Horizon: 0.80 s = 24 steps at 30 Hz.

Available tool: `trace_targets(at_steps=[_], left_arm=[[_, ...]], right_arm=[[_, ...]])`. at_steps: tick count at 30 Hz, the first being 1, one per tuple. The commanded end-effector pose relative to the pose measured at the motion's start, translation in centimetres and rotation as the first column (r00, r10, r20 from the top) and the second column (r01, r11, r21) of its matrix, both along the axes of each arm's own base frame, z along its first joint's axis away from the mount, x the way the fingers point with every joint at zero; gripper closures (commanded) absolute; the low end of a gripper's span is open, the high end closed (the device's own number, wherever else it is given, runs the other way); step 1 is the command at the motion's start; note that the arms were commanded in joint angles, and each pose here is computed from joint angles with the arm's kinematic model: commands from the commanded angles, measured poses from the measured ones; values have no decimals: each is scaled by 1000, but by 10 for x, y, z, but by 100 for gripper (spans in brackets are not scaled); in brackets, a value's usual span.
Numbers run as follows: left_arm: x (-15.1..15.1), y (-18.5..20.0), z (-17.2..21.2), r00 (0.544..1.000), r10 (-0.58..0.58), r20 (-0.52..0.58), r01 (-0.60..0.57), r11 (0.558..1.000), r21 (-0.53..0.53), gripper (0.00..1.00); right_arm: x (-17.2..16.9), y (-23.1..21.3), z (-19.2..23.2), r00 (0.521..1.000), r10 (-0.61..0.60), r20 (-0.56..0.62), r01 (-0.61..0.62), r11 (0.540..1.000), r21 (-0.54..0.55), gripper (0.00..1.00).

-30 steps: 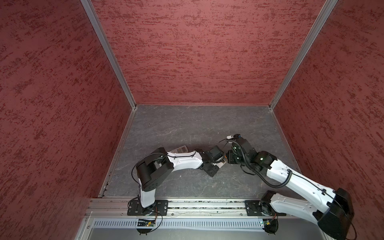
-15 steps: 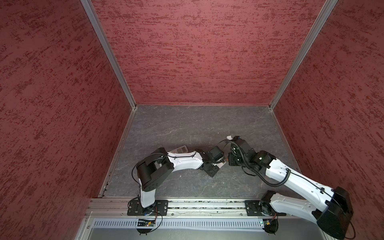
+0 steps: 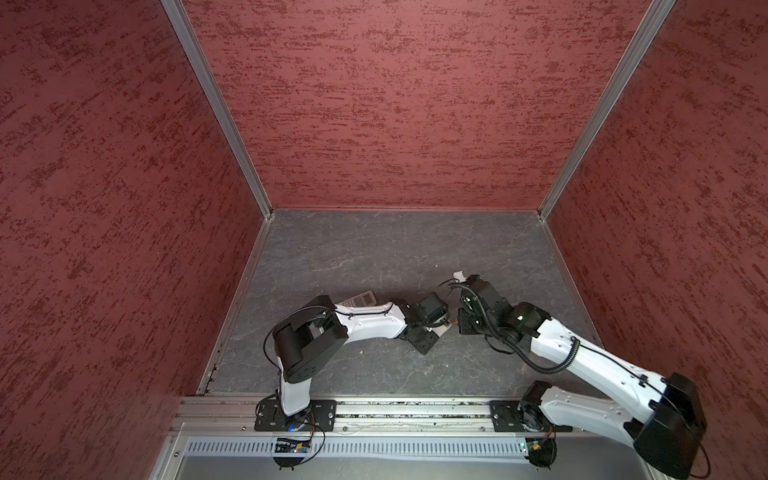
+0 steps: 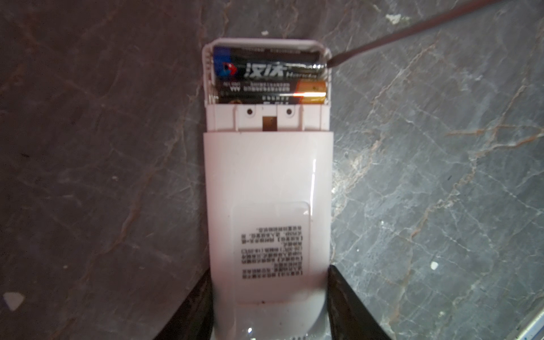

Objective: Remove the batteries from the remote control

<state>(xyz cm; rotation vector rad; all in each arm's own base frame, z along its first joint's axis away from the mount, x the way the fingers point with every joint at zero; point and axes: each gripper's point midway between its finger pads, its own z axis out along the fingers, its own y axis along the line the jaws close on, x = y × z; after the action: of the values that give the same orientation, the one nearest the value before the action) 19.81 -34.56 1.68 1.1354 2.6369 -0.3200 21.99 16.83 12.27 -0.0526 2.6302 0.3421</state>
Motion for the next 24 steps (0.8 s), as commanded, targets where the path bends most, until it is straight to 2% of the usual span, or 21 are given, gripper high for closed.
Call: trace_targets(at_steps=[1,14,24], left_arm=[[-41,58,-56,985,16,-174,25,972,233,69],[-41,57,-57,984,16,-175,25,972,232,70],[-41,57,-58,984,17,-177,26,972,233,69]], right_arm=[[4,-6,0,999,-38,22,38,999,-4,100],[8,-6,-6,999,-45,24,45,999,3,100],[9,-7,7,998,-45,46,45,999,5,100]])
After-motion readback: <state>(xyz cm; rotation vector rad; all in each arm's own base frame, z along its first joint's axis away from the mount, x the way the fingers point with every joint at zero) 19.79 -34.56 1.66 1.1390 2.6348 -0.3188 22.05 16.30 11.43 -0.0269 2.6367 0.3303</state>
